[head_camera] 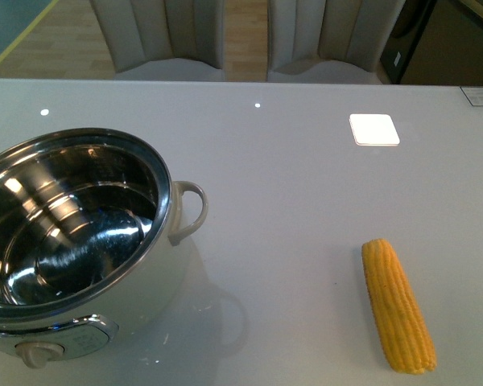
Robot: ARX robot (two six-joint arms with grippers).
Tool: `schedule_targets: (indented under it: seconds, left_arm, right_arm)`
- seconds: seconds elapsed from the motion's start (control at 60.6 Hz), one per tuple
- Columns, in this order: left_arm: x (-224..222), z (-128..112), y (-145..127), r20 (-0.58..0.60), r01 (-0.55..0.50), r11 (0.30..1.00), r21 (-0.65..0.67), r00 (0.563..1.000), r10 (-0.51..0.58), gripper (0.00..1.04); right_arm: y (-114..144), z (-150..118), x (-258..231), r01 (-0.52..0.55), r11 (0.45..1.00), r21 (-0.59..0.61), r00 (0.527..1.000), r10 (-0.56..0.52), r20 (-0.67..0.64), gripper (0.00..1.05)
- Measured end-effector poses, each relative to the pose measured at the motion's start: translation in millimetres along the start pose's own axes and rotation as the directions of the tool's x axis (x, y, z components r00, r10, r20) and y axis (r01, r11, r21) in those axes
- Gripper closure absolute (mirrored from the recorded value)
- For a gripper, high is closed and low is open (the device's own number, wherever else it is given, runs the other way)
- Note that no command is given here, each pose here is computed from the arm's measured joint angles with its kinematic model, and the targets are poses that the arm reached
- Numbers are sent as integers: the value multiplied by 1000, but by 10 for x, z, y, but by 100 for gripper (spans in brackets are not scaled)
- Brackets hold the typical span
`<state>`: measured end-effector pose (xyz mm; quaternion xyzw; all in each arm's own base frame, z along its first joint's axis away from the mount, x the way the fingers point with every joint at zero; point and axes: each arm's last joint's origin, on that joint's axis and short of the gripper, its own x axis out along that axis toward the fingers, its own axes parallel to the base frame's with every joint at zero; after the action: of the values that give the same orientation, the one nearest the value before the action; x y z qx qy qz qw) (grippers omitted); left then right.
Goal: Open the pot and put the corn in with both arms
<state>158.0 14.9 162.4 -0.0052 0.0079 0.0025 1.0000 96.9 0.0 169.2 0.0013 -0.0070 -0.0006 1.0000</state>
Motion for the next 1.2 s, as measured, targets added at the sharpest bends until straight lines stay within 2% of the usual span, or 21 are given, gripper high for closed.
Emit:
schedule_targets:
  seconds: [0.149,0.248,1.205]
  left_arm:
    - [-96,6,-73,1,-24,1000,1,1000,24,101]
    - [-155,9,-142,4,9,1000,3,1000,-9,101]
    - [-472,75,-145,30,2,1000,5,1000,-3,101]
  right_arm:
    - [0,0,0,0,1000,0,1000,0,0,9]
    - [0,0,0,0,1000,0,1000,0,0,9]
    - [0,0,0,0,1000,0,1000,0,0,9]
